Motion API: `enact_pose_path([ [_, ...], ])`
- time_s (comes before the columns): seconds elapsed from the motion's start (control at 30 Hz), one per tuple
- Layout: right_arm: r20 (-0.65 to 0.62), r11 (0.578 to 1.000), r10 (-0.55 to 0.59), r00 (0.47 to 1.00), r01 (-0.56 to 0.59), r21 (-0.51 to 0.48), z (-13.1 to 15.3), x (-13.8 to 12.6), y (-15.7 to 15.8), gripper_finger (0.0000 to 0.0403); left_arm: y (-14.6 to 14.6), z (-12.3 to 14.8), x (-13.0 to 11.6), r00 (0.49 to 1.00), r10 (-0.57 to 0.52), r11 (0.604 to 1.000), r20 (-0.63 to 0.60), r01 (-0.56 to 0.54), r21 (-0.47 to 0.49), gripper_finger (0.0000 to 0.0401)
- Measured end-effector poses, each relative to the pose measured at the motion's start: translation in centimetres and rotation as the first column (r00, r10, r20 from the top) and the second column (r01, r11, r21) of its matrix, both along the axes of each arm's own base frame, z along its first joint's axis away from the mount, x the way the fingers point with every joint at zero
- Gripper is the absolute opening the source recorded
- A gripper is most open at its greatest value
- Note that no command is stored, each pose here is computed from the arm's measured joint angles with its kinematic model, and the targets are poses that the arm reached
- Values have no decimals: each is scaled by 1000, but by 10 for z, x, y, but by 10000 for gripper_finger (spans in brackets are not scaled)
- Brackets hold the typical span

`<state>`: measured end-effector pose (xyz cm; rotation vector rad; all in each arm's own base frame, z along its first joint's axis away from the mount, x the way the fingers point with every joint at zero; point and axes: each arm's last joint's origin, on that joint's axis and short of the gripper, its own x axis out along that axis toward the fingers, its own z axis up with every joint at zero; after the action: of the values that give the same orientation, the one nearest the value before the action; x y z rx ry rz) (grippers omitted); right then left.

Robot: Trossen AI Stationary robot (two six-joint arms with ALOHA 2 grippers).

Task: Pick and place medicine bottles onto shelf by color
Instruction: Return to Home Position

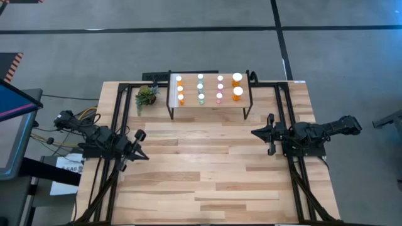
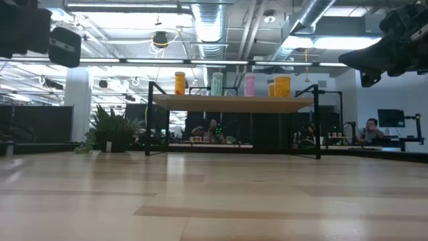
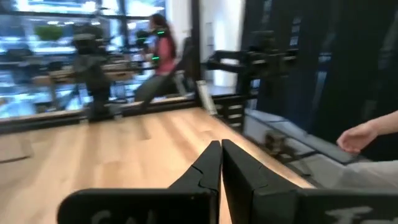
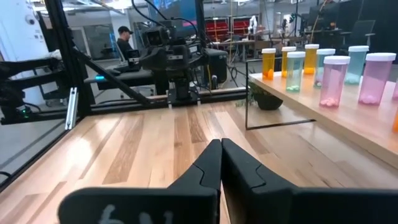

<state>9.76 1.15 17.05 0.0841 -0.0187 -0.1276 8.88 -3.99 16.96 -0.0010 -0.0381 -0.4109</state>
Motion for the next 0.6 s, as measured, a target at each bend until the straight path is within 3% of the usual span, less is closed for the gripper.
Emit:
enact_pose_path([
  [0.43, -4, 1000, 0, 1000, 0, -3, -1, 0, 0, 31, -4, 2, -2, 987, -163, 984, 1, 163, -68, 0],
  [0.5, -5, 1000, 0, 1000, 0, -3, -1, 0, 0, 32, -4, 2, -2, 987, -161, 984, -3, 160, -74, 0],
  [0.6, -5, 1000, 0, 1000, 0, -3, -1, 0, 0, 31, -2, 0, -1, 995, -77, 986, -60, 67, -153, 0],
])
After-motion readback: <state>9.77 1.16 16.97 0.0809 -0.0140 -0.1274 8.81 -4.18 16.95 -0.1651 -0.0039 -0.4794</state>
